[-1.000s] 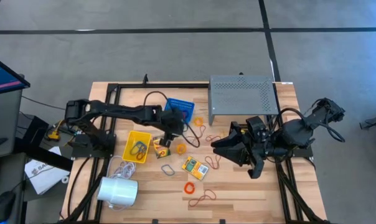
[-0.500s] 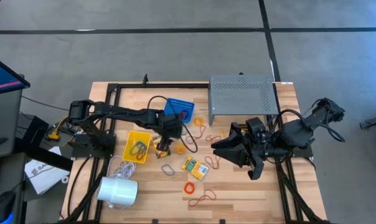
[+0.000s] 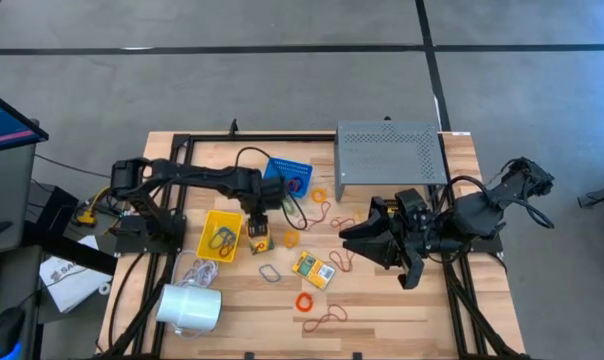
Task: Pick & Place Office Desk Supplies
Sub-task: Stack the yellow crayon box on top of the yellow crayon box
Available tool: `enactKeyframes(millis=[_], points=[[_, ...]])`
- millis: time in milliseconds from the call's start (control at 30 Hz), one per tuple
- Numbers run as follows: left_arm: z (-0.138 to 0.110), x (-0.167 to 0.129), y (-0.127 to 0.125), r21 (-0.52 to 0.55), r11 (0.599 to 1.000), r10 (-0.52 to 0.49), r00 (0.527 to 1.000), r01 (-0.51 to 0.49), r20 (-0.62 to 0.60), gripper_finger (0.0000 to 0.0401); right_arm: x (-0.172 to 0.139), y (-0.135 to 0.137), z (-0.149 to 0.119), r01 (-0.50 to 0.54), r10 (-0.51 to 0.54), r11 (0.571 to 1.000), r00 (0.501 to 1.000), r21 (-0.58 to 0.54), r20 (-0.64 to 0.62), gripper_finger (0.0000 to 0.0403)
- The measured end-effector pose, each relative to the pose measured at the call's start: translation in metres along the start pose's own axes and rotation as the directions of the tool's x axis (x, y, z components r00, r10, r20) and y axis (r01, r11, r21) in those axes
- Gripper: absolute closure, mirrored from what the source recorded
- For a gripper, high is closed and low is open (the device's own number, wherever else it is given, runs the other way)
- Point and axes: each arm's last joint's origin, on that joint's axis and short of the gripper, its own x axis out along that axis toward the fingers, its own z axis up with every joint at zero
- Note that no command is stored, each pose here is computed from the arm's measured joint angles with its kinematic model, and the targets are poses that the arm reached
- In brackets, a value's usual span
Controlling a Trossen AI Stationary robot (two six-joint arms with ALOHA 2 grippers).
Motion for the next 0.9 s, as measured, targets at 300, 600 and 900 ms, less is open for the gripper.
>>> enactKeyframes(millis=[300, 600, 900], points=[[-0.008, 0.001, 0.018, -0.095, 0.995, -0.039, 0.998, 0.034, -0.051, 0.0217, 0.0, 0.0, 0.0, -0.001, 0.001, 1.0, 1.0, 0.0, -0.001, 0.0291], [-0.009, 0.001, 0.023, -0.112, 0.993, -0.037, 0.998, 0.03, -0.059, 0.022, -0.002, 0.003, -0.002, -0.01, 0.01, 1.0, 1.0, -0.011, -0.007, 0.0291], [-0.008, 0.018, 0.023, -0.116, 0.992, -0.058, 0.991, 0.044, -0.123, 0.0248, -0.004, 0.006, -0.003, -0.007, 0.007, 1.0, 1.0, -0.011, -0.006, 0.0291]])
